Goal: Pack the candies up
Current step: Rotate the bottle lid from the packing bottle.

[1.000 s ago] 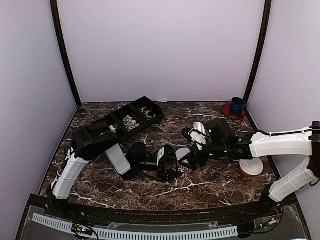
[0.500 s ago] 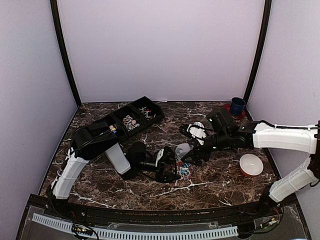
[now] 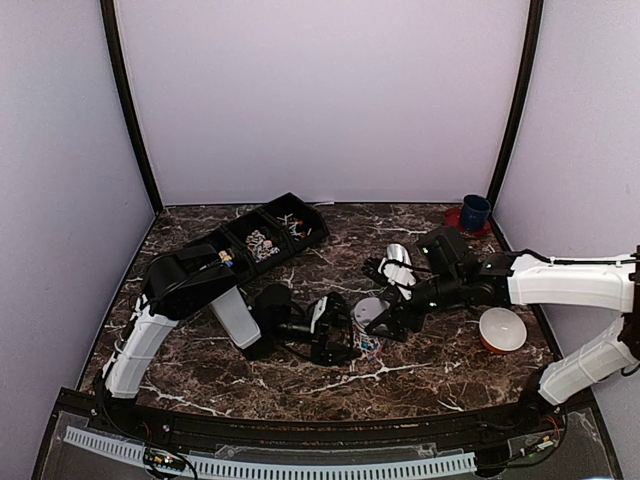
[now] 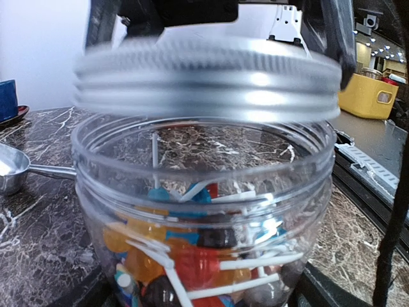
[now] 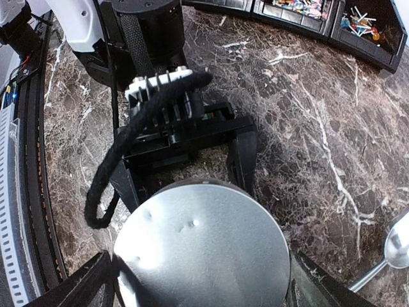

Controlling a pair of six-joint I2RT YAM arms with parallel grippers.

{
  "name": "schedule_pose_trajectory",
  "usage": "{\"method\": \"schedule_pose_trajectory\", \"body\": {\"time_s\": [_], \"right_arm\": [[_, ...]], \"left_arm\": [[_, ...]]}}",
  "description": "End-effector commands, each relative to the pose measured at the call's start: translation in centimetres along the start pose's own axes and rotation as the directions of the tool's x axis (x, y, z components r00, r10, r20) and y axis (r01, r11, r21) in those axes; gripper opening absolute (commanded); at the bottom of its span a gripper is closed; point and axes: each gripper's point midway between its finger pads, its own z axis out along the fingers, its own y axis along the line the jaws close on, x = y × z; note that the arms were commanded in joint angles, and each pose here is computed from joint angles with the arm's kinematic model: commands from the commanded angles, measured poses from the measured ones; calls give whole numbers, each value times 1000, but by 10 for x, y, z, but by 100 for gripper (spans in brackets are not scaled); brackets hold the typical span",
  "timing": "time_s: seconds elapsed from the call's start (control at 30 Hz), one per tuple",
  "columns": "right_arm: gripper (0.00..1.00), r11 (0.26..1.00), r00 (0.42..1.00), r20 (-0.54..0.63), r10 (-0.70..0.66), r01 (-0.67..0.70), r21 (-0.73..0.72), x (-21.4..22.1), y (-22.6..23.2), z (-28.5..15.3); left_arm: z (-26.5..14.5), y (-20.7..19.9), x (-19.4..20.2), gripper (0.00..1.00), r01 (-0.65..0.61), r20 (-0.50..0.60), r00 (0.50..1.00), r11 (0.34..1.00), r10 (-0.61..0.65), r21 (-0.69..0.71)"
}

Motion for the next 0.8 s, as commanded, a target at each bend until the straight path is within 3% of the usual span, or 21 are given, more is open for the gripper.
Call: {"method": "schedule_pose_trajectory", "body": {"time_s": [0.0, 0.77], "right_arm": [[88, 999, 998, 60, 35, -35, -1, -8, 0, -2], [90, 998, 998, 13, 62, -62, 5, 2, -9, 22]], "left_arm": [[-15, 1, 62, 87, 189, -125, 972, 979, -197, -70], [-12, -3, 69, 86, 193, -161, 967, 980, -197, -41]]}}
